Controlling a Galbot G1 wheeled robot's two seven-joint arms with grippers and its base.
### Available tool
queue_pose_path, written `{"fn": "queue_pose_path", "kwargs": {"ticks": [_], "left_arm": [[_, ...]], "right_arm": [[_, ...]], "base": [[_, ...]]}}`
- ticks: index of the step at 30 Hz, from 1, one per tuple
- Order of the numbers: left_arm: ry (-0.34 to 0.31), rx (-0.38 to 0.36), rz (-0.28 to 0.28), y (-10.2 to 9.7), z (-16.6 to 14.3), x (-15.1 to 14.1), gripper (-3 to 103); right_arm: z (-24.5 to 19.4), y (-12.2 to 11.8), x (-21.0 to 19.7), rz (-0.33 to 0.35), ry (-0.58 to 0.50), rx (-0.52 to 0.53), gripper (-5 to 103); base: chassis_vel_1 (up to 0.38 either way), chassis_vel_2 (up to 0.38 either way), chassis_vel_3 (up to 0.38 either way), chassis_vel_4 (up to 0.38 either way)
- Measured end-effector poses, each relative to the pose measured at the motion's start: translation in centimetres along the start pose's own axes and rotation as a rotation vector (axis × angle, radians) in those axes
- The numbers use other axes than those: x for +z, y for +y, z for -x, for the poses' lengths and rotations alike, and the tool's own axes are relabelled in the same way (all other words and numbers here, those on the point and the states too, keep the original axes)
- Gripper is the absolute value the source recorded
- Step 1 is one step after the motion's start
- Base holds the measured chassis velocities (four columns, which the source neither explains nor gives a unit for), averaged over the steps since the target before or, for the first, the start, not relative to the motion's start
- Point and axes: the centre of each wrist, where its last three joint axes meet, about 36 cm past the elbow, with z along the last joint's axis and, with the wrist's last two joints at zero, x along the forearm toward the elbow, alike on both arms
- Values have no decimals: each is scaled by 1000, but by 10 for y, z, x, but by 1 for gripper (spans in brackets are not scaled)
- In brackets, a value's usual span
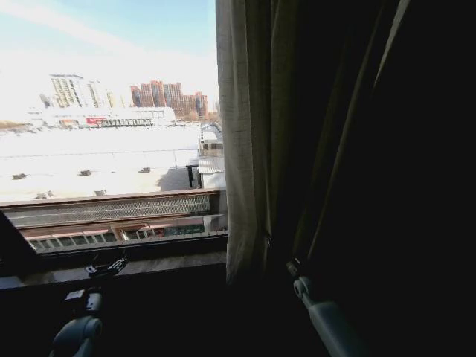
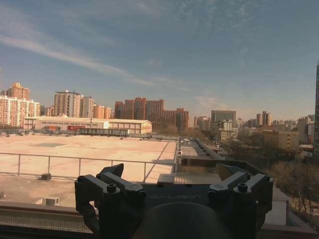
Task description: Open the curtains by pulling them apart, changing their state from closed to fully open.
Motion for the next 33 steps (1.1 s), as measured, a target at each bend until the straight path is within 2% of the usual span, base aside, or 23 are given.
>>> {"fn": "queue_pose_path", "kwargs": {"ticks": [7,15,33], "left_arm": [[0,-1,1,0,0,0,100],[0,-1,1,0,0,0,100],[0,0,0,0,0,0,100]], "right_arm": [[-2,0,-1,-4,-6,-34,0],[-6,-10,-4,-6,10,-21,0],[-9,-14,-5,-29,-9,27,0]], "base": [[32,37,-20,-15],[17,3,-8,-13],[-130,-133,129,135]]}}
